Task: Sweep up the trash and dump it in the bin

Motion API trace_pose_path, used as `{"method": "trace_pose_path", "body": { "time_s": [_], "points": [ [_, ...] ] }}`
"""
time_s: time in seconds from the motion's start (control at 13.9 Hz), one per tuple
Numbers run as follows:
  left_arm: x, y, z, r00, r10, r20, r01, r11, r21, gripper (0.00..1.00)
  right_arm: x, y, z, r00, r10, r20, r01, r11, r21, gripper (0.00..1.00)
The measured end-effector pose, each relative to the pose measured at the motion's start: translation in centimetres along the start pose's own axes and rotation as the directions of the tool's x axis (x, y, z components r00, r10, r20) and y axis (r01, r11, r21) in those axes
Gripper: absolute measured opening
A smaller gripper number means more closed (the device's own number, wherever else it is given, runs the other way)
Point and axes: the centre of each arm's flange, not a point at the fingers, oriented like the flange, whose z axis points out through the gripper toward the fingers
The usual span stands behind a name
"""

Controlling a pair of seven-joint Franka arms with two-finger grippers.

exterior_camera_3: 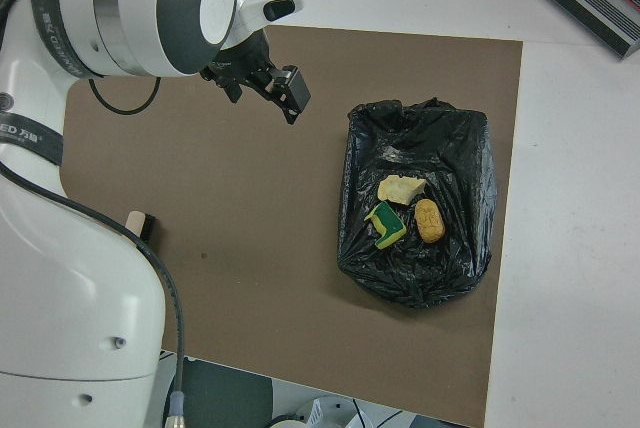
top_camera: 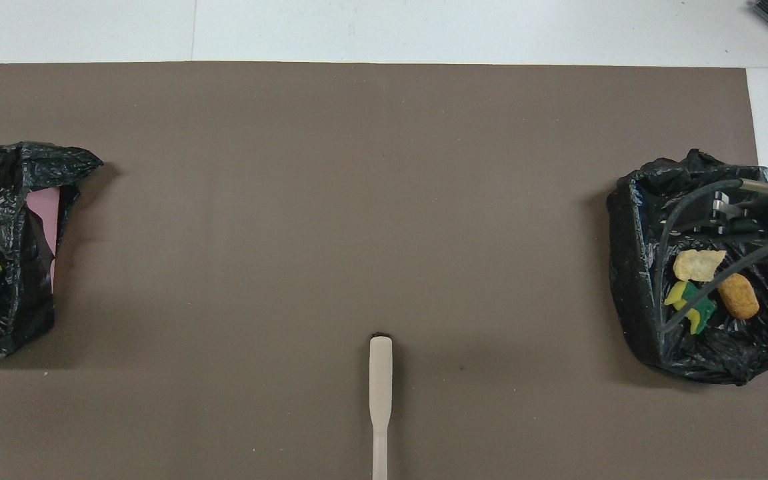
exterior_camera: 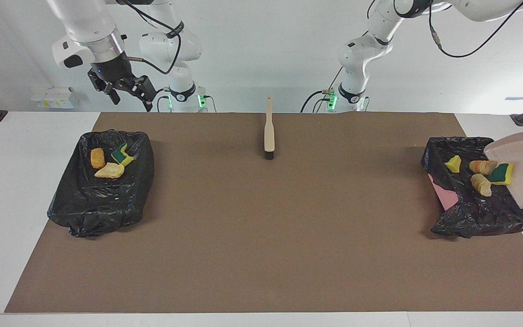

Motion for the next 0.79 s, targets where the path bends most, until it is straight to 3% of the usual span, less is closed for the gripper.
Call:
{"method": "trace_pose_path", "body": {
  "time_s": [0.14, 0.43, 0.58, 0.79],
  "points": [
    [-0.5, 0.8, -2.9, 0.999, -0.002, 0.033, 0.002, 1.0, -0.001, 0.33, -0.1, 0.4, -0.7, 1.0, 0.003, -0.015, -0.003, 1.0, -0.002, 1.0],
    [0.7, 1.8, -8.2, 0.999, -0.031, 0.031, 0.032, 0.999, -0.005, 0.33, -0.5, 1.1, -1.4, 1.0, 0.013, -0.027, -0.013, 1.0, 0.003, 1.0],
    [2.9, 1.6, -10.2, 0.997, -0.069, -0.031, 0.069, 0.998, -0.004, 0.33, -0.6, 1.1, -1.4, 1.0, 0.012, -0.019, -0.012, 1.0, 0.001, 1.0],
    [5.9, 1.6, -11.6, 0.965, -0.179, -0.193, 0.174, 0.984, -0.042, 0.33, -0.6, 1.4, -1.3, 1.0, 0.017, -0.008, -0.017, 1.0, -0.006, 1.0]
  ]
}}
